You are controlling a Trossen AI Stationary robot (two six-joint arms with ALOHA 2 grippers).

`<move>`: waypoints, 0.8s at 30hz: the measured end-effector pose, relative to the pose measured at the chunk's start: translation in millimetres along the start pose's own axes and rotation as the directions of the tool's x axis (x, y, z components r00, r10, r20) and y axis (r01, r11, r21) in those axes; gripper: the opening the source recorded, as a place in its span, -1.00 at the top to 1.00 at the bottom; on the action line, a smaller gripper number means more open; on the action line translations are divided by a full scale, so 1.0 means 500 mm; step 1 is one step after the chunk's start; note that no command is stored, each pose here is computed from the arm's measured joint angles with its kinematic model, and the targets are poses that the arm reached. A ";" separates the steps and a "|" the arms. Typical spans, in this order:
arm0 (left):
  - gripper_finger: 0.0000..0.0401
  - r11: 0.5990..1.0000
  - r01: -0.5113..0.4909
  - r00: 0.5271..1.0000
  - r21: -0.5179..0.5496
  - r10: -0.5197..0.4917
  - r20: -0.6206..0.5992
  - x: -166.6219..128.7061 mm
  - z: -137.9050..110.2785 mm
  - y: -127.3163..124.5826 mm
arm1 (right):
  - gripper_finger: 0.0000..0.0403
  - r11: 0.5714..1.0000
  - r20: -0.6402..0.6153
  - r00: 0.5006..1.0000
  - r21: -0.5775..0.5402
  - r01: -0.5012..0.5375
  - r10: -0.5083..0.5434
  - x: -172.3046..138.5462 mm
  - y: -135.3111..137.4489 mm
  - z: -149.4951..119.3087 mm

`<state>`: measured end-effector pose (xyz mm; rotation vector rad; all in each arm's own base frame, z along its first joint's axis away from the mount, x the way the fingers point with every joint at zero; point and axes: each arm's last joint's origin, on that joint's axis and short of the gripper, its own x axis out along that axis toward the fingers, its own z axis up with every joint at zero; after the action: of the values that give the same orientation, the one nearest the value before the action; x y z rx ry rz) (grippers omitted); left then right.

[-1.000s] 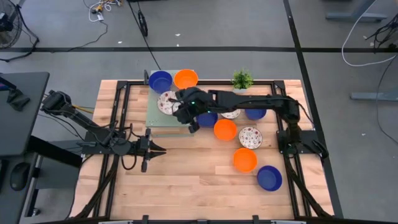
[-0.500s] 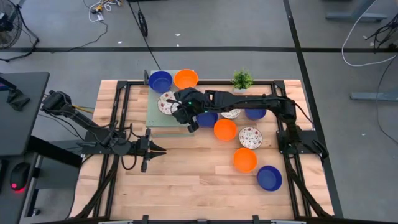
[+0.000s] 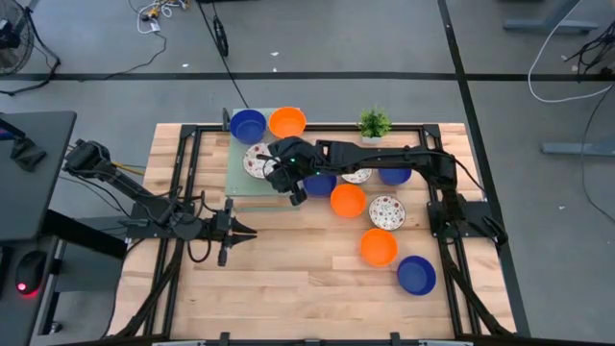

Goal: Pick & Place Mini bowls
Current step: Put the left bottom white bowl on the shelf, then stack the top left orange bowl on the other orange bowl on the shelf

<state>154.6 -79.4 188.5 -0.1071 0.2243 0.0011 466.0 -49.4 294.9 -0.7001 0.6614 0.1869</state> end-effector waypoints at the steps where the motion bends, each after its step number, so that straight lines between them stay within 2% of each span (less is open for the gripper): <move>1: 0.74 1.000 0.000 1.000 0.000 0.000 0.000 0.000 0.000 0.000 | 0.99 1.000 0.007 1.000 0.000 -0.007 0.007 0.000 0.000 0.000; 17: 0.74 1.000 0.006 1.000 0.000 -0.006 -0.002 0.000 0.000 0.000 | 0.79 1.000 -0.003 1.000 0.002 -0.022 0.022 0.021 0.007 -0.007; 24: 0.74 1.000 0.006 1.000 -0.005 -0.007 -0.002 0.000 0.000 0.000 | 0.57 1.000 0.007 1.000 0.011 0.000 0.000 0.021 0.003 -0.005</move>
<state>154.5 -79.6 188.4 -0.1131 0.2259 -0.0049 472.3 -50.3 286.1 -0.6892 0.6551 0.1855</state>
